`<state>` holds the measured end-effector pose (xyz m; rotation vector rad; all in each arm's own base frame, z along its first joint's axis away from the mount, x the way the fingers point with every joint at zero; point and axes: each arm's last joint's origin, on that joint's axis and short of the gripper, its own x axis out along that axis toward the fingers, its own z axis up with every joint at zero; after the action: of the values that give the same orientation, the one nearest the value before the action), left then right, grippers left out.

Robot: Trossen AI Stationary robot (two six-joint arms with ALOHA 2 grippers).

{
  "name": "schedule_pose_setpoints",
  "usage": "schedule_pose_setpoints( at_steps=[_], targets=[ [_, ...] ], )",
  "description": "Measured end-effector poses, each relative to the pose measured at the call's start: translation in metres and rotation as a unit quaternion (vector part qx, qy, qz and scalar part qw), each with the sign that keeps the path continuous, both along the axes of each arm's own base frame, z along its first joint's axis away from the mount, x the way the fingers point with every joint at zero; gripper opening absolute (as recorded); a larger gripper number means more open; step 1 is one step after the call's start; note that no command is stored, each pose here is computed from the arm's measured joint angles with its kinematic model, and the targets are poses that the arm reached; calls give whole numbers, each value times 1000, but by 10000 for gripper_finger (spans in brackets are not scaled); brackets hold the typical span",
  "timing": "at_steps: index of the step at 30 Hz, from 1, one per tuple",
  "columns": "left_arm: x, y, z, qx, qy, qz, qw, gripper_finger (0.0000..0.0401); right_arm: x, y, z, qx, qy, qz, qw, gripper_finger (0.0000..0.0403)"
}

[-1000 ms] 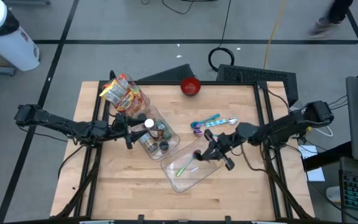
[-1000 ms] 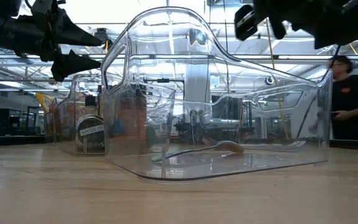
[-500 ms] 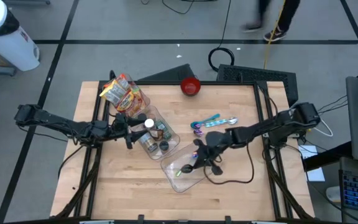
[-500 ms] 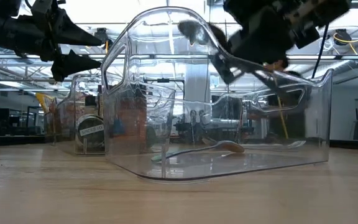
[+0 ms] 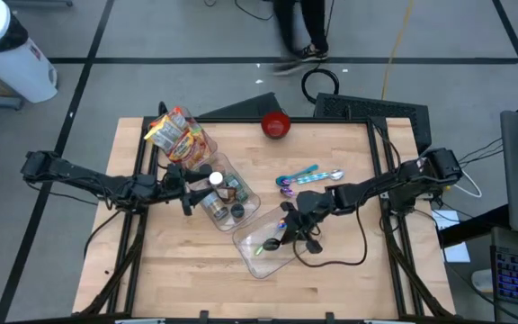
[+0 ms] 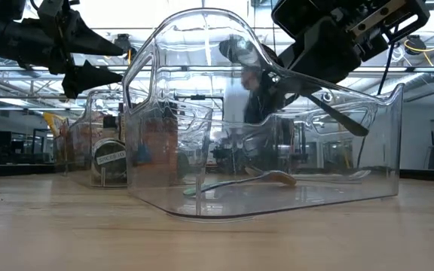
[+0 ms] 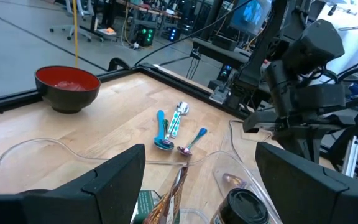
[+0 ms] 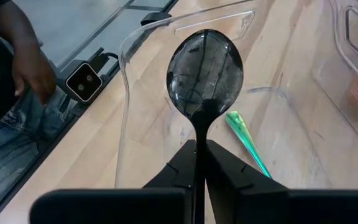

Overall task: Pick & Place Food Item
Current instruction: Put the black spoon into the bottom transparent bin, then put the bottom green spoon into the bottom transparent bin

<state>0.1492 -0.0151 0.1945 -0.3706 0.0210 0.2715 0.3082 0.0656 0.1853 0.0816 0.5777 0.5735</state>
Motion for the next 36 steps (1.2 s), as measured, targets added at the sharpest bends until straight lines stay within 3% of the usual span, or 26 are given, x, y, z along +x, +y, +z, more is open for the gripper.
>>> schedule_pose_setpoints(
  at_steps=[15, 21, 28, 32, 36],
  targets=[
    [0, 0, 0, 0, 0, 0, 1000, 312, -1, 0, 5, 4, -8, -2, 1000, 138],
    [0, 0, 0, 0, 0, 0, 1000, 312, -15, -8, 41, 10, -61, -10, 998, 157],
    [0, 0, 0, 0, 0, 0, 1000, 312, -49, -32, 82, -10, -96, -33, 995, 157],
    [0, 0, 0, 0, 0, 0, 1000, 312, -67, -47, 92, -41, -86, -91, 991, 153],
    [0, 0, 0, 0, 0, 0, 1000, 312, -80, -60, 82, -104, -68, -194, 973, 149]
  ],
)
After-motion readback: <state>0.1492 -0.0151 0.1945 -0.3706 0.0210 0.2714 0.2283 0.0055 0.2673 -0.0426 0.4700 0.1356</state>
